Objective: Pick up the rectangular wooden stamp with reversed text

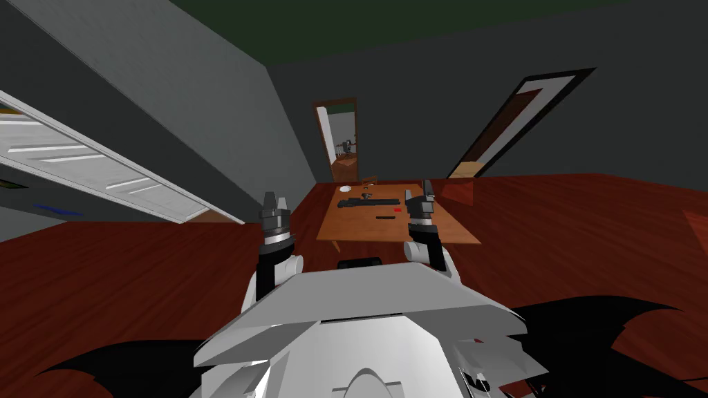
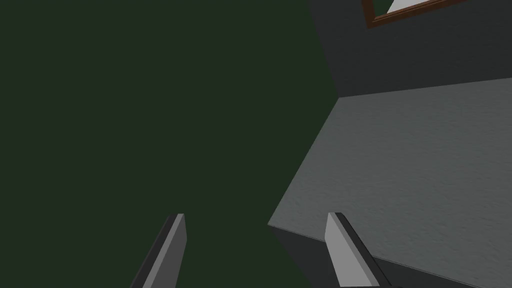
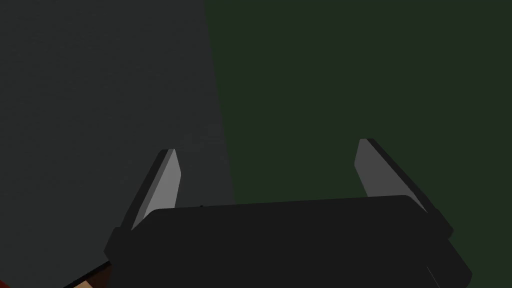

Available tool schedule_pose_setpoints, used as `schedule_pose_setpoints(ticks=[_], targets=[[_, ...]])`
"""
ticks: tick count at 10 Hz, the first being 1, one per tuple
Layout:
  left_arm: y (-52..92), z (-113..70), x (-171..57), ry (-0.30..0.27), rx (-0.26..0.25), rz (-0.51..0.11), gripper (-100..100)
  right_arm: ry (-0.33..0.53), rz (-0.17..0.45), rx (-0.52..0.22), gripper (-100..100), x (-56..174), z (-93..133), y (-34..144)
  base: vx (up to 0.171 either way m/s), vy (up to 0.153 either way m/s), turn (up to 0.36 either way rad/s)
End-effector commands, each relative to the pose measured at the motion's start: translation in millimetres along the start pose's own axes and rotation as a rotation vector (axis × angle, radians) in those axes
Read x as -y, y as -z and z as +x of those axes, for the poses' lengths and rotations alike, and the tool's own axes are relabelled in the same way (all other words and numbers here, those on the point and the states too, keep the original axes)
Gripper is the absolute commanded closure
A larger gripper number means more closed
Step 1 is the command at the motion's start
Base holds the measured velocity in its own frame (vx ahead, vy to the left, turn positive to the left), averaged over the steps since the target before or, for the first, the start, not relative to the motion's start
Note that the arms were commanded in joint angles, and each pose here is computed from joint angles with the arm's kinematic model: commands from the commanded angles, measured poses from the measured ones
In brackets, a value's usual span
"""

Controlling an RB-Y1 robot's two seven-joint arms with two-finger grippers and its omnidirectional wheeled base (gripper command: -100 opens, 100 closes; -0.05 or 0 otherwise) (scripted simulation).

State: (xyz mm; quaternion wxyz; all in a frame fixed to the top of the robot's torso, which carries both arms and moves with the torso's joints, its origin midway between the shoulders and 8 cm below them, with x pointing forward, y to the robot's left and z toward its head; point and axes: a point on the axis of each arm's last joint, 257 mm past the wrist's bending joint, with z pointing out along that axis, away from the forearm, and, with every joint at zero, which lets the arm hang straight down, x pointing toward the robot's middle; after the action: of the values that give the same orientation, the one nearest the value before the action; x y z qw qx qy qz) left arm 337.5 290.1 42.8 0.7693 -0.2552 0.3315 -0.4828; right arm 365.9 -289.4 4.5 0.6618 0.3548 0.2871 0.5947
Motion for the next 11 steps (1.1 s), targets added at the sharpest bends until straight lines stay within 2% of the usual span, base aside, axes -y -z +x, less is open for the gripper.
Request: schedule_pose_setpoints(ticks=[1, 4, 5, 8, 9, 10, 11], targets=[[0.0, 0.0, 0, 0.0, 0.0, 0.0, 0, 0.03, 0.015, -0.041, -100, 7, 5, 4.1, -0.025, -0.005, 0.071], [0.0, 0.0, 0, 0.0, 0.0, 0.0, 0, 0.111, 0.074, -0.14, -100, 35, 14, 22.9, -0.063, -0.025, 0.137], [0.0, 0.0, 0, 0.0, 0.0, 0.0, 0, 0.116, 0.075, -0.15, -100, 35, 15, 23.1, -0.059, -0.027, 0.044], [0.0, 0.0, 0, 0.0, 0.0, 0.0, 0, 0.217, 0.168, -0.275, -100, 77, 21, 60.1, -0.064, -0.028, 0.189], [0.0, 0.0, 0, 0.0, 0.0, 0.0, 0, 0.223, 0.178, -0.284, -100, 82, 21, 62.4, -0.058, -0.033, 0.097], [0.0, 0.0, 0, 0.0, 0.0, 0.0, 0, 0.257, 0.221, -0.33, -100, 100, 21, 80.7, -0.048, -0.028, 0.206], [0.0, 0.0, 0, 0.0, 0.0, 0.0, 0, 0.259, 0.221, -0.334, -100, 100, 21, 80.9, -0.034, -0.022, 0.091]])
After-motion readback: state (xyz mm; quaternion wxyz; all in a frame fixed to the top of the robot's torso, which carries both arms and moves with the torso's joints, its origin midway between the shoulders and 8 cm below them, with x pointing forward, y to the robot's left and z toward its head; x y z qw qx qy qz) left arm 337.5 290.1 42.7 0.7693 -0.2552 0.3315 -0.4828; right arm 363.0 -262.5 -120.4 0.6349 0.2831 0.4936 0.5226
